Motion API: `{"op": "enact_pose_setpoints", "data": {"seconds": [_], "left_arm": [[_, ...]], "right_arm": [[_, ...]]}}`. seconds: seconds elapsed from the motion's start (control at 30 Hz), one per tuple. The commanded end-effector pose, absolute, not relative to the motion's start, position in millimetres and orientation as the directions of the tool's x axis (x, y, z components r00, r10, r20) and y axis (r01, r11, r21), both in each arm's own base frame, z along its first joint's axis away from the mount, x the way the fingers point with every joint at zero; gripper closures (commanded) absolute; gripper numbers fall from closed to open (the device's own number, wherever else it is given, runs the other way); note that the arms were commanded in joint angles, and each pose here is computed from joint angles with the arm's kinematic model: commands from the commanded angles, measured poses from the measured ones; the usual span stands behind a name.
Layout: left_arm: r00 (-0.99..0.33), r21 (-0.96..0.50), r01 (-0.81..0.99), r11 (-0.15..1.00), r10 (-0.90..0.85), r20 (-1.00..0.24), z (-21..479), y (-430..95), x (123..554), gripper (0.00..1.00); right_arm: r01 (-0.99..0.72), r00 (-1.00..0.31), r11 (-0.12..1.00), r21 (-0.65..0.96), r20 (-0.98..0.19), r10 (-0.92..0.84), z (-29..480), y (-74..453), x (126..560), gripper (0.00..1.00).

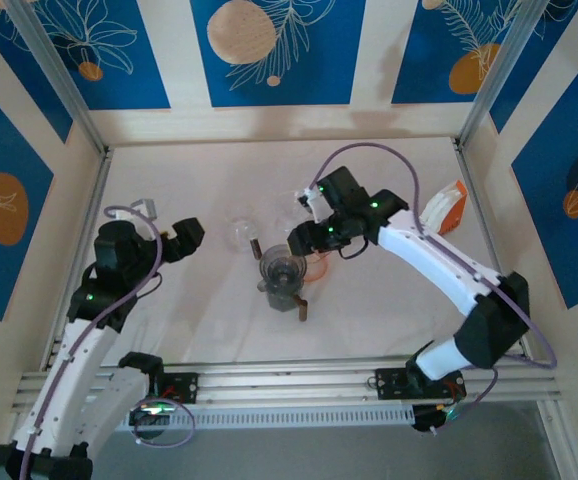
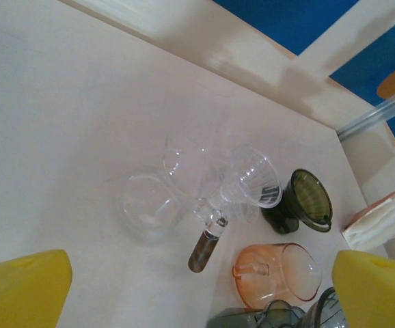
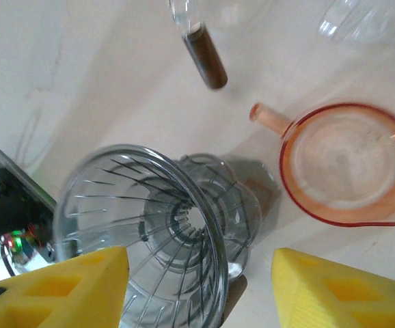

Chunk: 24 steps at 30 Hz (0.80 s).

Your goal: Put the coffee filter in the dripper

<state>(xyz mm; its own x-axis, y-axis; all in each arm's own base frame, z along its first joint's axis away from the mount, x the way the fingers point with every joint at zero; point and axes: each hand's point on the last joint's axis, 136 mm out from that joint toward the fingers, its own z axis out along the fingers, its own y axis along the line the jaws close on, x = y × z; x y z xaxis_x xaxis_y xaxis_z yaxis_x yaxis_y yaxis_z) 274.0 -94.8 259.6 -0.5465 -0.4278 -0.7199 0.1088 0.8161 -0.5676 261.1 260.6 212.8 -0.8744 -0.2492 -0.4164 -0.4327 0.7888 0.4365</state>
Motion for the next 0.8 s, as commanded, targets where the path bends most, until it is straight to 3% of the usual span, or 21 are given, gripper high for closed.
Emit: {"op": "enact_pose_setpoints", "data": {"seconds": [0.0,0.33,0.77], "left_arm": [[-0.596,-0.622,0.197,0.758,-0.412,-0.690,254,-122,273,0.05],[-0.660,-0.653,0.188,0.734,-0.399,-0.637,216,-145,274,0.02],[-0.685,-0.660,0.172,0.731,-0.393,-0.613,199,-146,271,0.00]], "right_arm": [[-0.363,-0.858,0.841,0.400,-0.495,-0.135,229,234,271,0.42],[0.091,-0.808,0.962,0.257,-0.546,0.222,197,98,295,0.42],[0.579,-0.559,0.767,0.278,-0.549,0.621,183,-65,332,0.46]]}}
